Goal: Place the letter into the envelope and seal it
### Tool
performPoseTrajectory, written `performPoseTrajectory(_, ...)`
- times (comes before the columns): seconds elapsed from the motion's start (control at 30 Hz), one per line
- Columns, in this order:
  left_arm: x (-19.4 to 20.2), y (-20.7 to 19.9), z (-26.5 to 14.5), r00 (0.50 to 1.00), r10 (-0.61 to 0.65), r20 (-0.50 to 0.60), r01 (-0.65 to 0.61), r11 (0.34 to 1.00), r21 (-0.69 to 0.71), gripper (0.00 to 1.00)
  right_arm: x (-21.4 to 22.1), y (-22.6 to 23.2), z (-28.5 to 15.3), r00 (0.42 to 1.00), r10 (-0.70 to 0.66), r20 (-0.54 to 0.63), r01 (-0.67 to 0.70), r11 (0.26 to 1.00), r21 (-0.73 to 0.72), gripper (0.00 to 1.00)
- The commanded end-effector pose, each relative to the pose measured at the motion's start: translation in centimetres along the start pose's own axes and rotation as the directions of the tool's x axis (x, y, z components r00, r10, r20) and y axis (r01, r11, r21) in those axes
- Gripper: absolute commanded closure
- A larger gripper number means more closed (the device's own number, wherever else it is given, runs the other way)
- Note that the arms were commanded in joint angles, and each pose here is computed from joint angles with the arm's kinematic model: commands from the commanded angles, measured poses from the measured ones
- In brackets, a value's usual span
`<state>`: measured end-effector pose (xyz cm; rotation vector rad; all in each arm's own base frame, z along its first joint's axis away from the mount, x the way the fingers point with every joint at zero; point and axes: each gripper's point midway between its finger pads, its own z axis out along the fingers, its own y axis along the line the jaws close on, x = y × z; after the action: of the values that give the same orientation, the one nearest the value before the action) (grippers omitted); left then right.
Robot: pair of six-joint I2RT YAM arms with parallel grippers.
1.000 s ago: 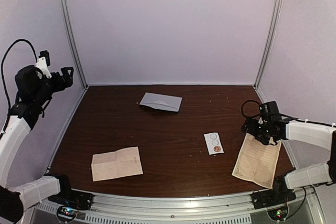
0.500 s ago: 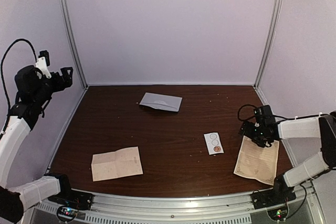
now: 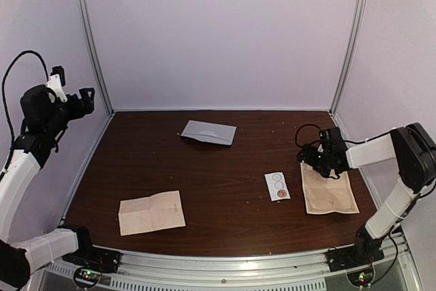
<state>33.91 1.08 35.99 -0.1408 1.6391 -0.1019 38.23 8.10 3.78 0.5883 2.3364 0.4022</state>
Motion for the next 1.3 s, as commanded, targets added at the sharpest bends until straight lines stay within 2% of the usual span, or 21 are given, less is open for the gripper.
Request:
performPoseTrajectory(0.0,-0.2,0.2,0.2,1.0,0.022,0.014,-0.022,1.0,-0.01,0.02,1.5,2.1,2.3,0.995,-0.039,-0.096,0.035,0.998,-0.042,0.03)
performPoseTrajectory(0.33,-0.4,1.2,0.1,0.999,0.039,0.02,-0.037,0.997,-0.07,0.02,-1.9,6.9,6.5,0.99,-0.113,-0.089,0.102,0.988,-0.116,0.04)
performPoseTrajectory(0.47,-0.4,1.4,0.0,0.999,0.046,0.022,-0.044,0.996,-0.083,0.02,-5.1,9.1,7.3,0.985,-0.168,-0.038,0.163,0.981,-0.11,0.06)
performPoseTrajectory(0.6,-0.4,1.7,-0.1,0.998,0.049,0.025,-0.046,0.994,-0.097,0.02,-8.9,11.2,4.9,0.976,-0.213,0.05,0.217,0.971,-0.104,0.06)
performPoseTrajectory(0.8,-0.3,1.8,-0.1,0.999,0.049,0.022,-0.046,0.994,-0.101,0.02,-12.2,12.4,-3.0,0.959,-0.236,0.16,0.253,0.962,-0.099,0.04)
performPoseTrajectory(1.0,-0.1,1.6,0.1,0.999,0.043,0.017,-0.041,0.995,-0.089,0.02,-10.0,7.8,-10.2,0.965,-0.163,0.203,0.178,0.983,-0.054,0.02)
performPoseTrajectory(1.13,0.0,1.4,0.1,0.999,0.038,0.015,-0.036,0.996,-0.078,0.02,-5.1,3.8,-12.4,0.986,-0.072,0.147,0.084,0.993,-0.078,0.02)
performPoseTrajectory(1.27,-0.1,1.2,0.1,0.999,0.03,0.016,-0.029,0.997,-0.065,0.02,-2.3,1.1,-14.3,0.99,0.018,0.141,-0.005,0.996,-0.092,0.02)
